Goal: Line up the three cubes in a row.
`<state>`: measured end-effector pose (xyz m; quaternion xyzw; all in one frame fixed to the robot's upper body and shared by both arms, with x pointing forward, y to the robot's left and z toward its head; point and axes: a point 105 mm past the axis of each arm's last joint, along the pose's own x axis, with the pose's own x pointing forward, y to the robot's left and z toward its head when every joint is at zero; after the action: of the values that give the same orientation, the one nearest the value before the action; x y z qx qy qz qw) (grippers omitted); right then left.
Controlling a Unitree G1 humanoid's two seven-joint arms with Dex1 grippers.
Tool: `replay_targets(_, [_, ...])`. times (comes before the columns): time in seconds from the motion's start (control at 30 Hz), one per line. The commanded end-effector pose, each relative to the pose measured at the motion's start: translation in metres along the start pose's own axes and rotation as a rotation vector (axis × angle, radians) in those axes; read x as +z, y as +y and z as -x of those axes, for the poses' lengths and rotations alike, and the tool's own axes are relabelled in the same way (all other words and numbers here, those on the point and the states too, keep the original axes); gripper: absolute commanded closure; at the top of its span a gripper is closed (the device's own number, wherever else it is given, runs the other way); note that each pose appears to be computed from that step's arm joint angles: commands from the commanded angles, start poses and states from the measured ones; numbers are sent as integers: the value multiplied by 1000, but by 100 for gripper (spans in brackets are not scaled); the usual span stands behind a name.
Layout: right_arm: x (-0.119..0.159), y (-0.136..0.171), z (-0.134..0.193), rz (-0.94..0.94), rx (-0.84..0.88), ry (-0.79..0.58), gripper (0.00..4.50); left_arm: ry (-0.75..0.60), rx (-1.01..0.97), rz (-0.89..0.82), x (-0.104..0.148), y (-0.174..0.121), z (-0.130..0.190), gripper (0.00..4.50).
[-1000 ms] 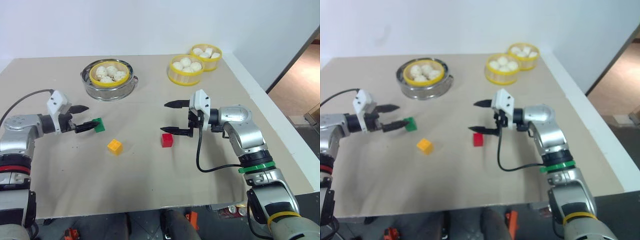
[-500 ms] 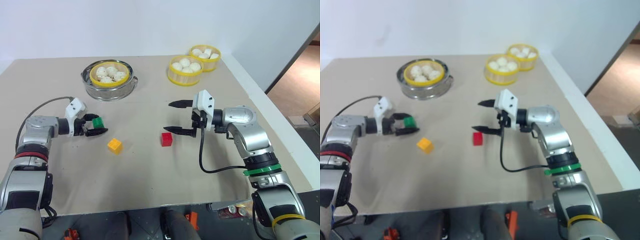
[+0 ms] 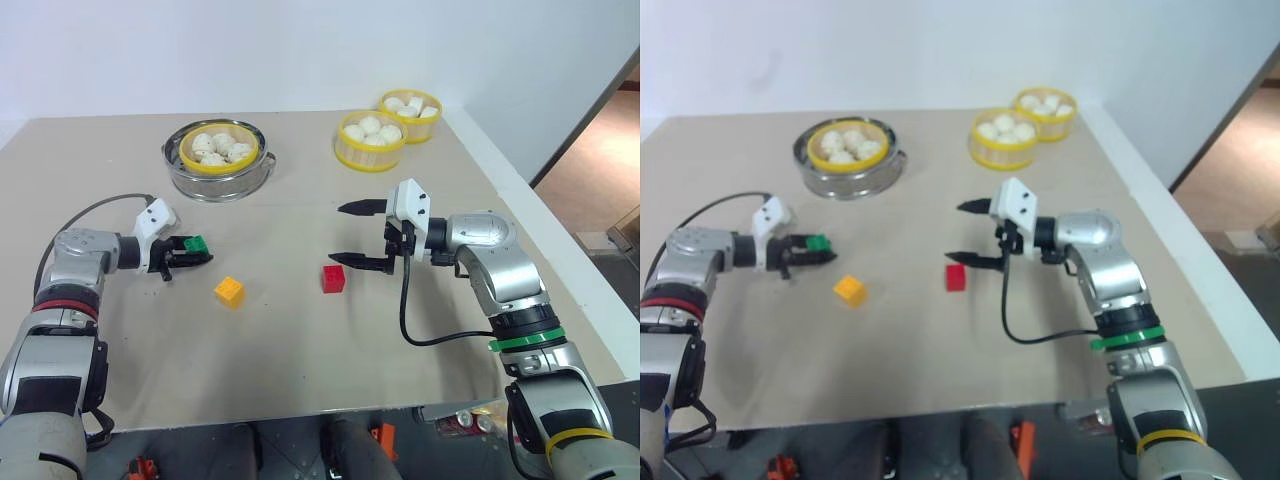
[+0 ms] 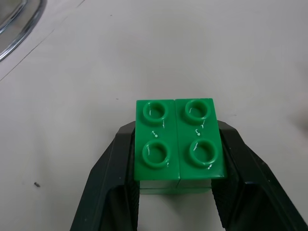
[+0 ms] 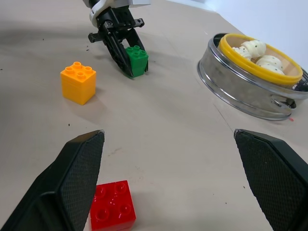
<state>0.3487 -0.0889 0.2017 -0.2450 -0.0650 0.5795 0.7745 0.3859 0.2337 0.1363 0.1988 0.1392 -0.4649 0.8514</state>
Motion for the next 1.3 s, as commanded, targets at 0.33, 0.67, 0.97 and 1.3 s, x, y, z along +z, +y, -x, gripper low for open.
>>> replay_targets(0.33, [13,-2,6,18,4,-50,0,-84,-252,-191,93,-75,-21,315])
replay_targets(0.67, [19,29,23,-115,231,-113,0,18,-258,-186,95,-118,-58,315])
replay_targets(0.97, [12,29,25,-109,216,-90,0,73,-257,-169,86,-121,-71,315])
replay_targets(1.3, [7,26,25,-89,186,-76,0,122,-267,-156,77,-127,-82,315])
